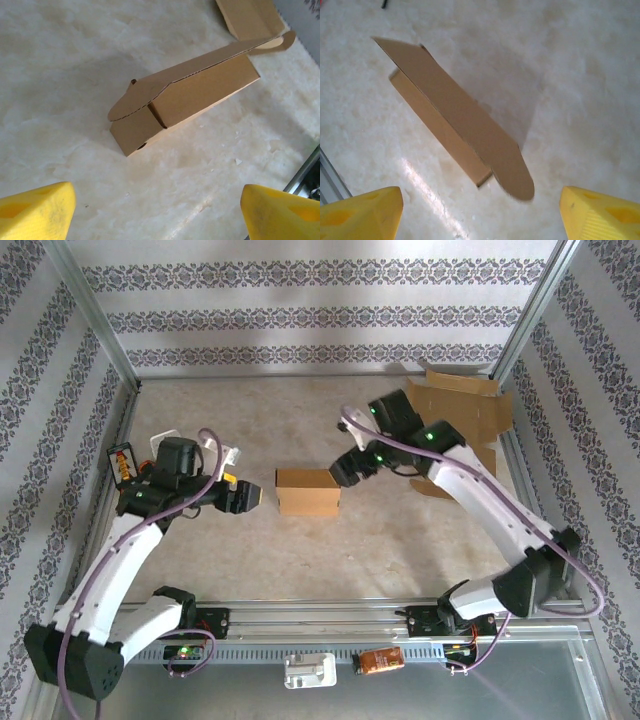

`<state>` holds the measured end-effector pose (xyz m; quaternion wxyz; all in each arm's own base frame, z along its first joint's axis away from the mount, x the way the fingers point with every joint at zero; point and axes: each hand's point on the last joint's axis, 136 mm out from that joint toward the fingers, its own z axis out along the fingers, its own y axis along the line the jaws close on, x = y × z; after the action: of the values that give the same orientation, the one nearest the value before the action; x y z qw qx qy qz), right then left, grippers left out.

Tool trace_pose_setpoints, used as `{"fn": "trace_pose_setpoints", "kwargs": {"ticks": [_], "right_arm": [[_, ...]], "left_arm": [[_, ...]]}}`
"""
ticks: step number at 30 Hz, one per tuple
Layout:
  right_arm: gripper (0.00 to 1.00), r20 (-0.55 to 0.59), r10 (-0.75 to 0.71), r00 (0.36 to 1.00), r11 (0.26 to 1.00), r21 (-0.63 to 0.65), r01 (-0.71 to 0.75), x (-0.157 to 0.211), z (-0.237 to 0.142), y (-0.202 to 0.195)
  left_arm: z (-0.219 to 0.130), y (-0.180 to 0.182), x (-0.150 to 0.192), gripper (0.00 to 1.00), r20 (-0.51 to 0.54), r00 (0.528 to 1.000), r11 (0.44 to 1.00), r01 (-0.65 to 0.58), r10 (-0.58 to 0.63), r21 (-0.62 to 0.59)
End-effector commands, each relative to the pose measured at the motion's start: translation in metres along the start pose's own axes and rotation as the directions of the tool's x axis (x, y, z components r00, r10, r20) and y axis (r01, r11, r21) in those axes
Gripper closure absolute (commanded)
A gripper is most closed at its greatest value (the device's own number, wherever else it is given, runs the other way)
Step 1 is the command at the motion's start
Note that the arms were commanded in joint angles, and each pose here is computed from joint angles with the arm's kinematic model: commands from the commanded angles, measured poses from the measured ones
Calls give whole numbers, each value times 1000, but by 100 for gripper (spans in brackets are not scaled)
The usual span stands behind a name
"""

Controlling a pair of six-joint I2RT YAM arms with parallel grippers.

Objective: Fold the paper box

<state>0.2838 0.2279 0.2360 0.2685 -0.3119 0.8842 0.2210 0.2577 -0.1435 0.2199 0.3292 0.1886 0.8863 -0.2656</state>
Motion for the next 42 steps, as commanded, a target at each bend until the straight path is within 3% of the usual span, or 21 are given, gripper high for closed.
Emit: {"fn": "trace_pose_setpoints", "kwargs": {"ticks": [1, 8, 18, 23, 29, 42], "right_arm": [[19, 93, 114, 989, 993, -37, -111, 0, 5, -6], [40, 66, 90, 994, 996, -18, -89, 14, 26, -15], [63, 37, 19, 999, 1000, -16, -18, 8, 46, -22], [76, 38, 12, 999, 1000, -27, -11, 5, 48, -21], [77, 30, 2, 1000, 1000, -23, -1, 7, 46, -21], [84, 16, 0, 1000, 999, -43, 1, 5, 45, -17]], "left_arm": [[3, -3, -17, 14, 2, 998, 998, -63, 63, -11], [19, -6, -24, 10, -22, 989, 985, -148, 146, -91], [41, 14, -28, 12, -41, 988, 973, -151, 146, -174], [51, 18, -31, 21, -52, 988, 972, -154, 147, -176], [57, 25, -38, 30, -60, 984, 963, -176, 167, -205], [69, 26, -40, 60, -90, 981, 964, -189, 175, -187]]}}
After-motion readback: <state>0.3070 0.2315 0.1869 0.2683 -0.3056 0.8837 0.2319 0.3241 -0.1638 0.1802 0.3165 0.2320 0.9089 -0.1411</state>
